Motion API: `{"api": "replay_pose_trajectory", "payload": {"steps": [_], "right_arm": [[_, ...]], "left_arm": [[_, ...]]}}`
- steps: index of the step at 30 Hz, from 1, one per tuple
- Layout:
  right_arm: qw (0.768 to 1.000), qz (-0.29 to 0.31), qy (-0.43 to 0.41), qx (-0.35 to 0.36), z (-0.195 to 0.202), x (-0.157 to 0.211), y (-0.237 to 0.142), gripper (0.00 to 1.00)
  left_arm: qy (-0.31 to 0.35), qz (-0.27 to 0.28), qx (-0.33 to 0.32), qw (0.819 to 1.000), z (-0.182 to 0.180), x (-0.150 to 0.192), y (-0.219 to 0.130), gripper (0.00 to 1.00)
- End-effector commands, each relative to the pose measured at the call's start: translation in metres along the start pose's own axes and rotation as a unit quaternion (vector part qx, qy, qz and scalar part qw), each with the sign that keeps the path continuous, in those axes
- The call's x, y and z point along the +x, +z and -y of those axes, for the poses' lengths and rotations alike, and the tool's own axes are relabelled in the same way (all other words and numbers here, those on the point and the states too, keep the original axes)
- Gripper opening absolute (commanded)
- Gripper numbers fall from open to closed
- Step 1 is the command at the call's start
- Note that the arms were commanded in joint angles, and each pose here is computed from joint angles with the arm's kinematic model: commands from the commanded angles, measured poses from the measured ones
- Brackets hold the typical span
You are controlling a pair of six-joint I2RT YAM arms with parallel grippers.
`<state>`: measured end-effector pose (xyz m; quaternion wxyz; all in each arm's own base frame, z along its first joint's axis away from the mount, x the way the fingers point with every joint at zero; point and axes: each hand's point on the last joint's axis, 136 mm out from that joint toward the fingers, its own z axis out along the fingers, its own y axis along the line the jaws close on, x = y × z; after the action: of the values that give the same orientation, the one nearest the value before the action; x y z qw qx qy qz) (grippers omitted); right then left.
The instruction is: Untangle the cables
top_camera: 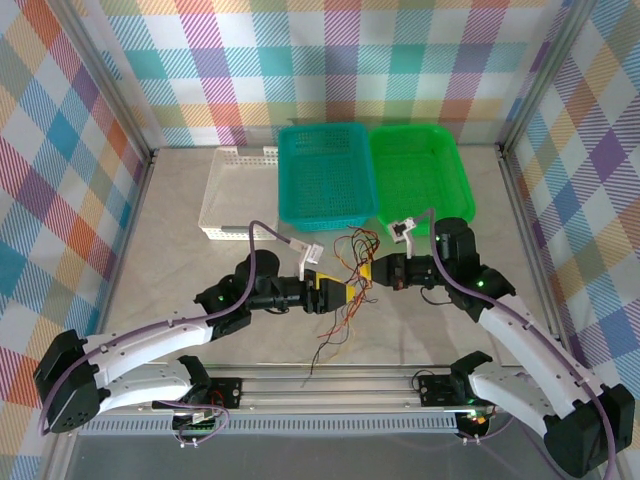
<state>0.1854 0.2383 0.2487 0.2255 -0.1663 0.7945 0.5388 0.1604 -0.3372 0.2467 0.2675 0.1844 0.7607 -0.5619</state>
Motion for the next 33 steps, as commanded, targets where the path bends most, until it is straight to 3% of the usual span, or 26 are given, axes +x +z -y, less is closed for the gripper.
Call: {"api": "replay_pose_trajectory", "payload": {"steps": [1,6,10,13,18,19,21,23,33], "right_arm": [[0.999,0.019,-0.031,-0.022,-0.021,-0.016,-0.001,0.00],[0.999,0.019,-0.034,-0.024,-0.023,-0.015,0.001,0.00],[0.999,0.017,-0.033,-0.023,-0.022,-0.014,0.002,0.00],[0.999,0.016,-0.031,-0.020,-0.019,-0.012,0.003,0.00],[0.999,0.017,-0.028,0.006,-0.008,-0.009,0.003,0.00],[0.999,0.019,-0.028,0.018,-0.004,-0.009,0.002,0.05],[0.998,0.028,-0.031,0.046,0.006,-0.007,-0.001,0.32],[0.996,0.040,-0.038,0.065,0.014,-0.006,-0.004,0.47],[0.994,0.060,-0.066,0.064,0.035,-0.002,0.011,0.62]], "left_arm": [[0.020,-0.001,0.018,1.000,0.009,0.000,0.004,0.66],[0.024,-0.010,0.009,1.000,0.004,0.004,0.008,0.50],[0.029,0.001,0.002,1.000,0.003,0.002,0.004,0.25],[0.037,0.015,-0.011,0.999,0.003,-0.003,-0.002,0.00],[0.035,0.056,-0.040,0.997,-0.001,-0.016,-0.016,0.00],[0.029,0.063,-0.046,0.996,-0.003,-0.019,-0.017,0.00],[0.015,0.074,-0.055,0.996,-0.004,-0.024,-0.019,0.00],[0.001,0.082,-0.053,0.995,-0.002,-0.028,-0.020,0.00],[-0.025,0.116,-0.019,0.993,0.026,-0.051,-0.031,0.00]]}}
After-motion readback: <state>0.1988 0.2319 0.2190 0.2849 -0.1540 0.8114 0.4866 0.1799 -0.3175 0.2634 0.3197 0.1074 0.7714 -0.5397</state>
